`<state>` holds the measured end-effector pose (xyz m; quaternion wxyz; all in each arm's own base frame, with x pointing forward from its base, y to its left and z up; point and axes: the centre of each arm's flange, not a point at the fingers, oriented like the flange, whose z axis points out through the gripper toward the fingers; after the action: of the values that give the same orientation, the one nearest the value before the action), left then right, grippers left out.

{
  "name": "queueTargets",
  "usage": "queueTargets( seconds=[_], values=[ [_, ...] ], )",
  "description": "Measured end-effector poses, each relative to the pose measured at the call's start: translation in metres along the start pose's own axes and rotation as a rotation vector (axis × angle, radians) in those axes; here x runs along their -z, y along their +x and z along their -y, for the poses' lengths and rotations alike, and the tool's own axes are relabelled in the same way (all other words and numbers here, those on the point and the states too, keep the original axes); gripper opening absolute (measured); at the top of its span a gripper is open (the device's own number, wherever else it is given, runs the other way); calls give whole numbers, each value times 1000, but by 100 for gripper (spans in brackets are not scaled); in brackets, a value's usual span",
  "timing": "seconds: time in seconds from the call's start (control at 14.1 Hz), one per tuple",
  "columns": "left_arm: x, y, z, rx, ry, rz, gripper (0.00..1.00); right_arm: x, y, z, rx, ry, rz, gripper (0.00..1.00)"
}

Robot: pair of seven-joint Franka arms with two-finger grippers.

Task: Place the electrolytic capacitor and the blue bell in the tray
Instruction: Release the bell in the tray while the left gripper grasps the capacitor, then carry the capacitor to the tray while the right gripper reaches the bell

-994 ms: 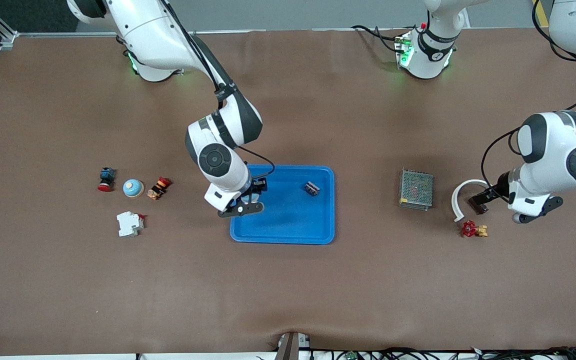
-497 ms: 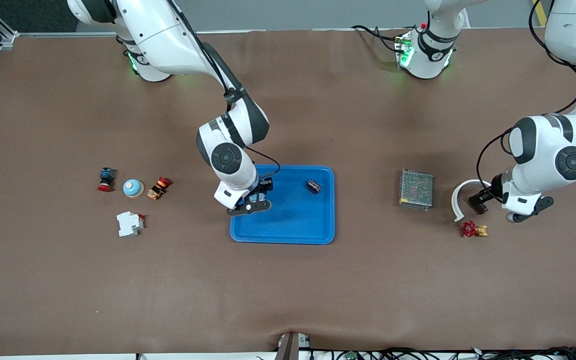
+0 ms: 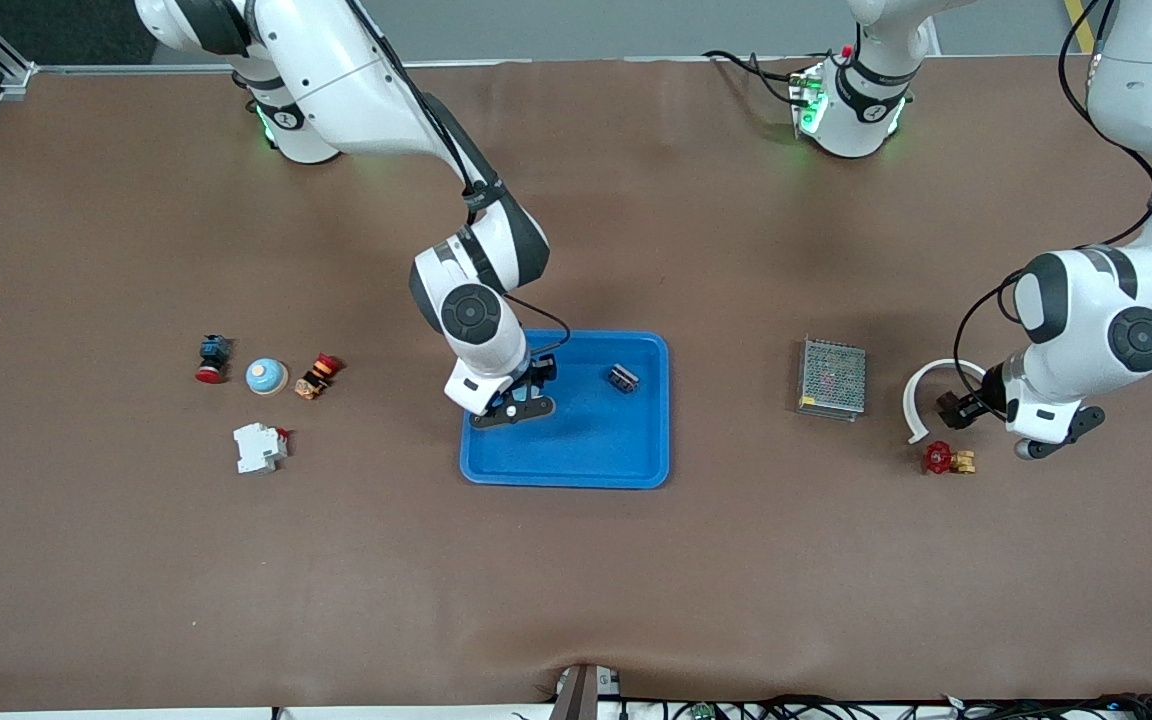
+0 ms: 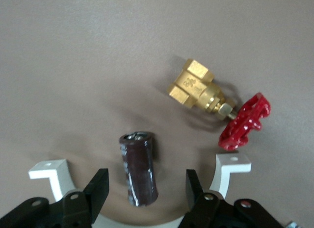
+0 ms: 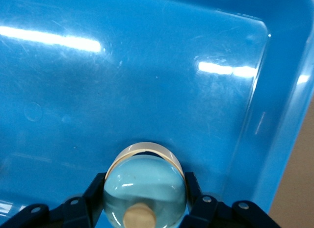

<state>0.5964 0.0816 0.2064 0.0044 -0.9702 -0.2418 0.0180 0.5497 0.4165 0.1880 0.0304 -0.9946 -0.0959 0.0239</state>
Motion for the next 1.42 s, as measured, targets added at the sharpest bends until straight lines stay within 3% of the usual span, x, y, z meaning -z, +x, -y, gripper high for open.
queueTargets(
  seconds=[0.36,0.43,0.57,0.64,0.78,0.99,1.28,1.42],
  values=[
    [-15,0,-2,0,-1,18,68,0,0,1,1,1,-5,71],
    [-18,0,-2,-1,-1,22,60,0,0,1,1,1,-5,71],
    [-20,-1,-2,-2,0,26,38,0,0,1,0,1,-5,84],
    [-20,0,-2,-1,0,25,34,0,0,1,0,0,-2,95],
    [-20,0,-3,-2,-1,25,34,11,1,-3,-4,-10,31,100],
    [-5,5,-9,-8,-10,1,34,82,9,-29,4,-1,86,100],
    [64,2,-51,-42,-11,-6,34,205,5,-113,49,47,154,100],
    [108,-6,-88,-27,-7,16,34,240,-3,-163,119,19,172,100]
  ],
)
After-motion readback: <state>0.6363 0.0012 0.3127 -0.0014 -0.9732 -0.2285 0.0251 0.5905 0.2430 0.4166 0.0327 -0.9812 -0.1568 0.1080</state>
